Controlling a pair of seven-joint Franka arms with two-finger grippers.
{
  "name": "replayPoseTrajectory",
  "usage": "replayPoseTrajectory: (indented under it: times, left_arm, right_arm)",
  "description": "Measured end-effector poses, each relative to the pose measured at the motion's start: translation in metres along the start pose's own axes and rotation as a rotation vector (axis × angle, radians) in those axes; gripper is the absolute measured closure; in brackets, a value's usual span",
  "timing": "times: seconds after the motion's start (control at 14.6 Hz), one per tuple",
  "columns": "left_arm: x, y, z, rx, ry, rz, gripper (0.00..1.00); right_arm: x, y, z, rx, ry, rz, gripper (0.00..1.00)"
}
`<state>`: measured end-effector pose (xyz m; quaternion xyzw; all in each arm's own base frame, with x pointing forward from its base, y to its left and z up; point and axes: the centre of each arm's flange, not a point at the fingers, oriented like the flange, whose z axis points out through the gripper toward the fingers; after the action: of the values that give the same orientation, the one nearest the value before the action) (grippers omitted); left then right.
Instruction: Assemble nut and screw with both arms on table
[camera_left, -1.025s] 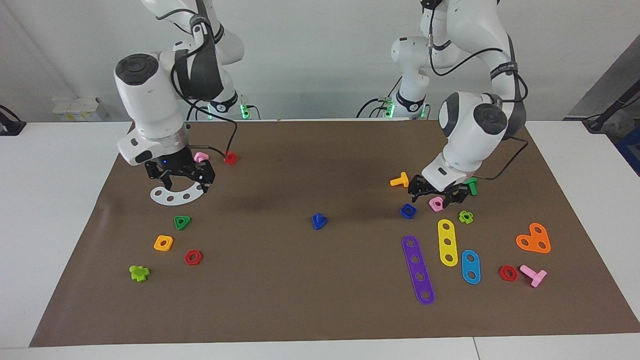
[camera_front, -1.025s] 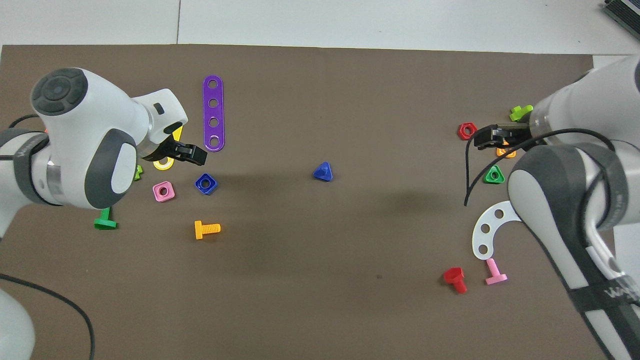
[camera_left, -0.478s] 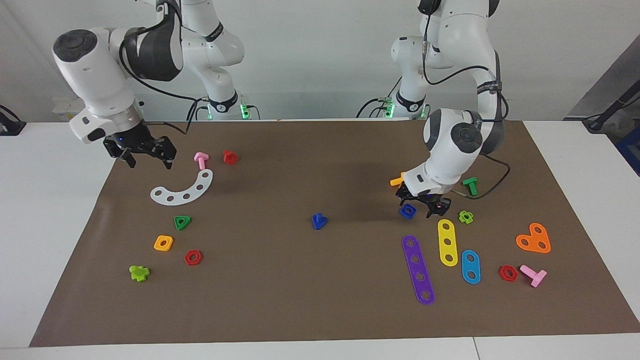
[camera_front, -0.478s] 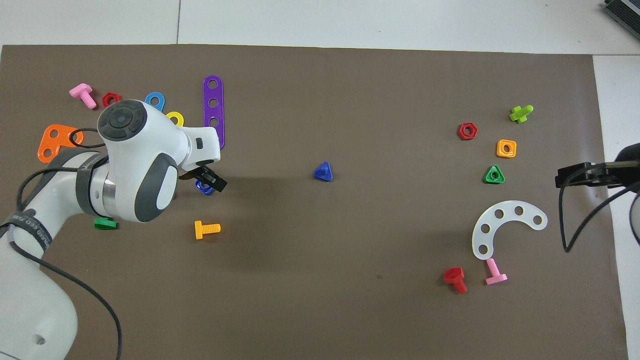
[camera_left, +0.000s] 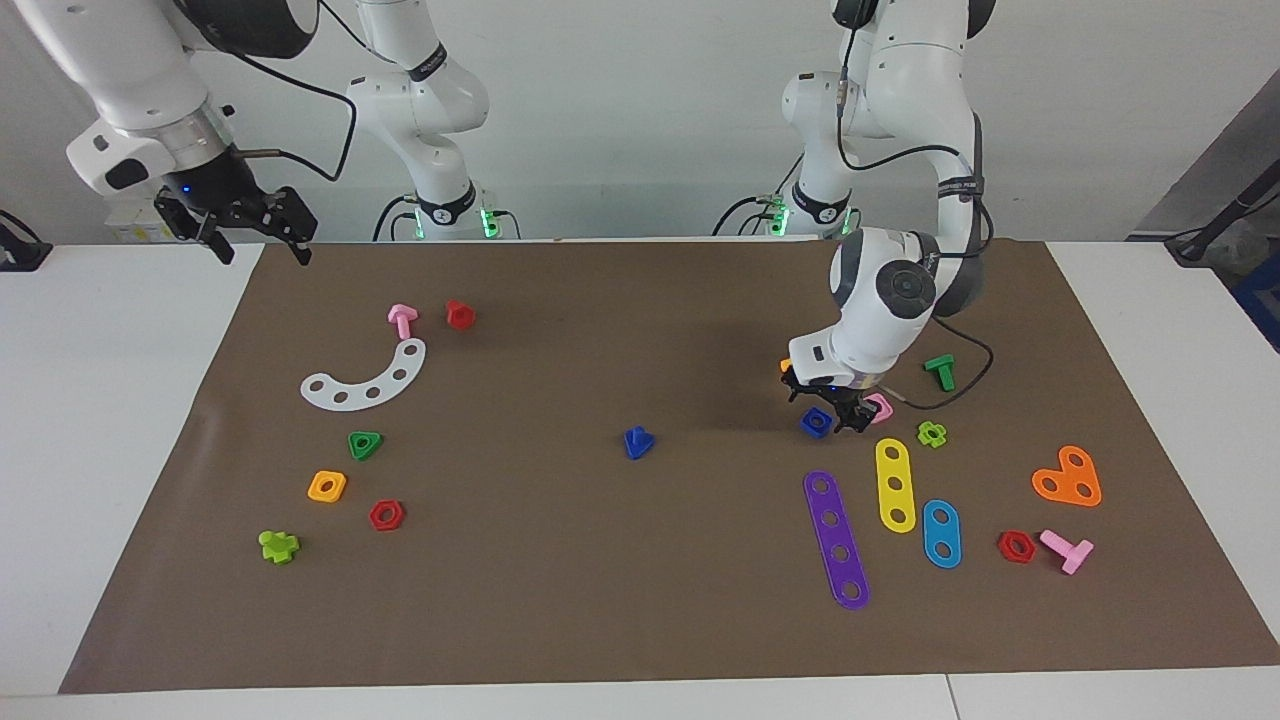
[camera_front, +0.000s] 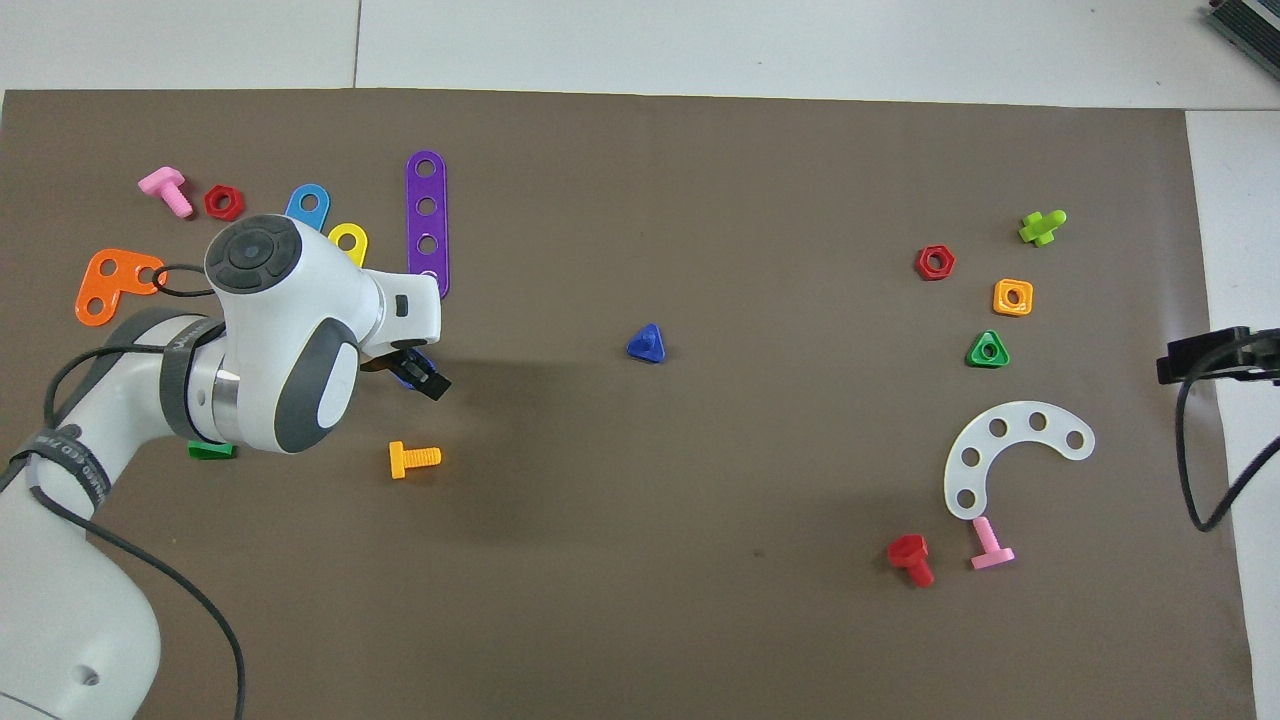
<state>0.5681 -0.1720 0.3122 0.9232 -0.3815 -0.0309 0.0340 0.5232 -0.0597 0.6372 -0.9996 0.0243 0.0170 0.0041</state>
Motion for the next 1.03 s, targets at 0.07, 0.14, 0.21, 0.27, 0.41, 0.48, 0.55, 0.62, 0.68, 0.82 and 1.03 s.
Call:
replayPoseTrajectory:
  times: [0.07,0.14,0.21,0.27,0.41,0.48,0.55,0.62,0.68,0.82,1.03]
  left_arm:
    - [-0.001,0.0,0.003,0.001,0.001,0.008,0.1]
    - [-0.003,0.001,0.006,0.0,-0.002,0.018,0.1]
    - [-0.005,0.002,0.009,-0.002,-0.006,0.025,0.1]
    - [-0.006,0.002,0.011,-0.004,-0.009,0.031,0.1]
    - [-0.006,0.005,0.014,-0.005,-0.014,0.044,0.1]
    - [-0.005,0.007,0.015,-0.004,-0.015,0.05,0.1]
    - [-0.005,0.008,0.015,-0.002,-0.016,0.054,0.1]
    - [-0.005,0.009,0.016,0.0,-0.018,0.059,0.11]
    - [-0.006,0.009,0.016,0.004,-0.022,0.065,0.12]
    - [-0.007,0.011,0.019,0.011,-0.028,0.078,0.11]
    - [-0.007,0.016,0.024,0.018,-0.025,0.089,0.12]
  right_arm:
    - [0.002,-0.003,0.0,0.001,-0.001,0.001,0.0]
    - [0.005,-0.005,0.005,0.0,-0.012,0.001,0.0]
    - [0.007,-0.007,0.011,0.0,-0.024,0.001,0.0]
    - [0.009,-0.007,0.016,-0.001,-0.034,0.001,0.0]
    - [0.011,-0.008,0.019,-0.002,-0.039,-0.002,0.0]
    - [0.012,-0.009,0.019,-0.002,-0.035,-0.009,0.0]
    - [0.012,-0.01,0.018,-0.002,-0.03,-0.024,0.0]
    - [0.013,-0.011,0.017,-0.003,-0.025,-0.037,0.0]
    - [0.013,-0.012,0.015,-0.003,-0.019,-0.044,0.0]
    - [0.013,-0.013,0.011,-0.004,-0.01,-0.048,0.0]
    - [0.013,-0.014,0.011,-0.004,-0.011,-0.051,0.0]
